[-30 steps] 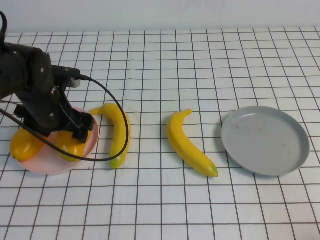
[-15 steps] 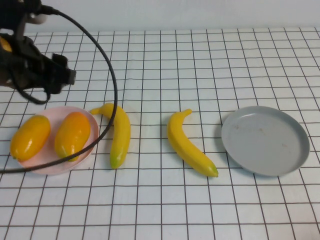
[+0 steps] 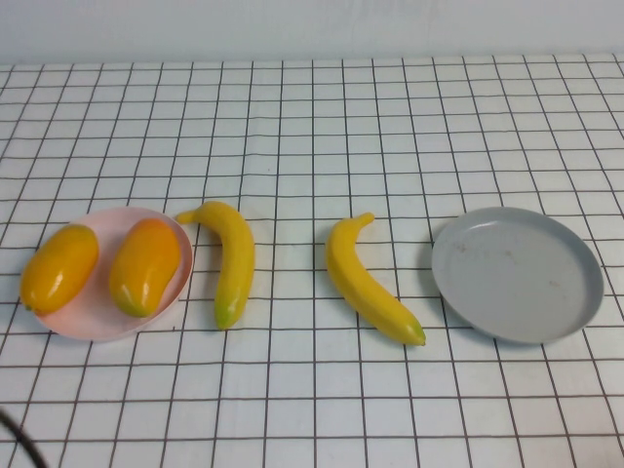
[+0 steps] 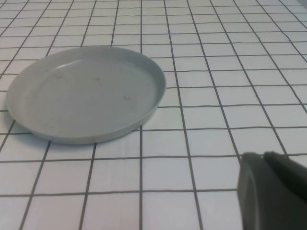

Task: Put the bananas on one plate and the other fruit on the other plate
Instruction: Put another type of fruit in the right plate

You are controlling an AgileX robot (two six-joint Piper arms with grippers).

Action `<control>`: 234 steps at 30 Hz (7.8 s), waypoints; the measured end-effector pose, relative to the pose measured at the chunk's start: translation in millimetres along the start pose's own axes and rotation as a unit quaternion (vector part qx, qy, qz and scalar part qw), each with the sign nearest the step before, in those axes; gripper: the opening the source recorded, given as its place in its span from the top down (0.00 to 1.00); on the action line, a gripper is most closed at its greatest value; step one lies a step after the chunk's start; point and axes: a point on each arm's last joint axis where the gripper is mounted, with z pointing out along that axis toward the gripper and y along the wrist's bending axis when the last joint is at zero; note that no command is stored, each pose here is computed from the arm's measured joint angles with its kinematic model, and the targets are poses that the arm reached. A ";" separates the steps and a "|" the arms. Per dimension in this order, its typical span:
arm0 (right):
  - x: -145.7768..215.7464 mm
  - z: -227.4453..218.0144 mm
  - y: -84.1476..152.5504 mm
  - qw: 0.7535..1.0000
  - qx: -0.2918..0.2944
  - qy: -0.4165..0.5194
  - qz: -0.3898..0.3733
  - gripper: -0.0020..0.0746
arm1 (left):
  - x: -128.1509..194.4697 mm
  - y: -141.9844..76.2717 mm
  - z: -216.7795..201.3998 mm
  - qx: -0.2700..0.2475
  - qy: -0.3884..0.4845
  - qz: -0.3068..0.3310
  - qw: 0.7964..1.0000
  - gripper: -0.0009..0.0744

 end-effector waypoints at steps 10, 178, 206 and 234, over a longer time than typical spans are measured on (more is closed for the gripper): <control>0.0 0.0 0.0 1.000 0.000 0.000 0.000 0.99 | 81.2 0.7 -33.3 -0.001 -0.150 -0.028 0.988 0.99; -103.1 308.9 281.8 0.762 -0.259 0.506 -0.309 0.57 | 182.3 5.9 33.6 -0.092 -0.041 -0.024 0.995 0.99; -156.2 298.3 105.8 0.835 -0.100 0.510 -0.180 0.57 | 182.3 5.9 33.6 -0.092 -0.041 -0.024 0.995 0.99; -189.2 269.6 257.5 0.825 -0.260 0.447 -0.226 0.42 | 182.3 5.9 33.6 -0.092 -0.041 -0.024 0.995 0.99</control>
